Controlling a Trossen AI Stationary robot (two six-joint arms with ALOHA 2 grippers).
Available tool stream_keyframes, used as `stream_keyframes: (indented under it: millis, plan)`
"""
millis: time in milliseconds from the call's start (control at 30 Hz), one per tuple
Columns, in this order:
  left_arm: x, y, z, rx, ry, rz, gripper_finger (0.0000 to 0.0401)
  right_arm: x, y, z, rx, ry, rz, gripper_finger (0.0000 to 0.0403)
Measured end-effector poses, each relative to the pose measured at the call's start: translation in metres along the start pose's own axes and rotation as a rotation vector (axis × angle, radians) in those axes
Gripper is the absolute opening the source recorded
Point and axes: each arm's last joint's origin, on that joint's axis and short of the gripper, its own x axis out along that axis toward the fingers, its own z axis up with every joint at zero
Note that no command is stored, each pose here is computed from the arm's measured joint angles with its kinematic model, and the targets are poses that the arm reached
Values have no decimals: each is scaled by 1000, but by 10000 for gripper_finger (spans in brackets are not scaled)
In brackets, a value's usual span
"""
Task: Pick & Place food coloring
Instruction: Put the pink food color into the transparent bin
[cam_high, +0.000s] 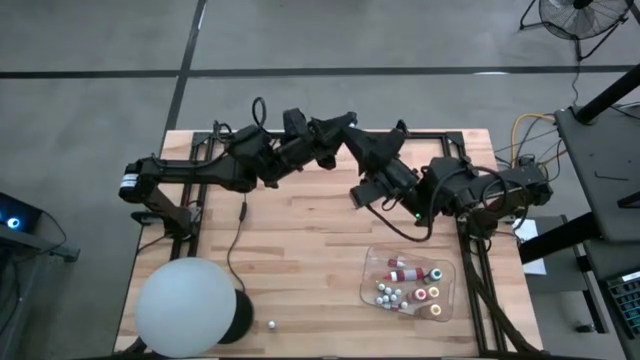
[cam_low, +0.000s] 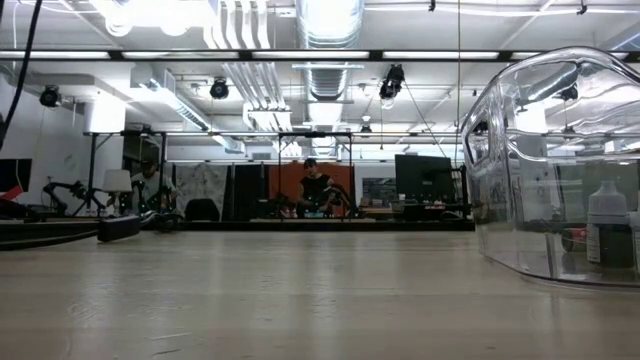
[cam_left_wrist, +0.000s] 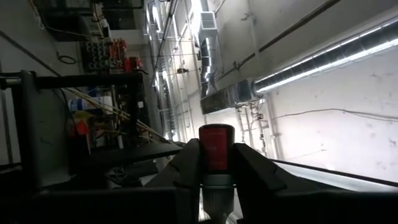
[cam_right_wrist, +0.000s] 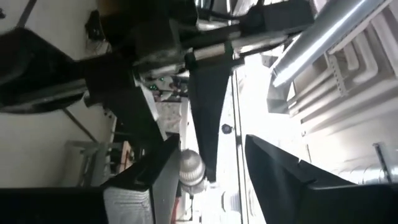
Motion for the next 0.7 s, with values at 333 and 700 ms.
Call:
stream_keyframes:
  millis: [333, 700]
  plan:
    - [-3, -5, 5, -18, 8, 17, 51, 1, 3, 0, -32, 5, 20, 171]
    - [-7, -7, 9, -12, 61, 84, 51, 0, 9, 1, -98, -4, 56, 171]
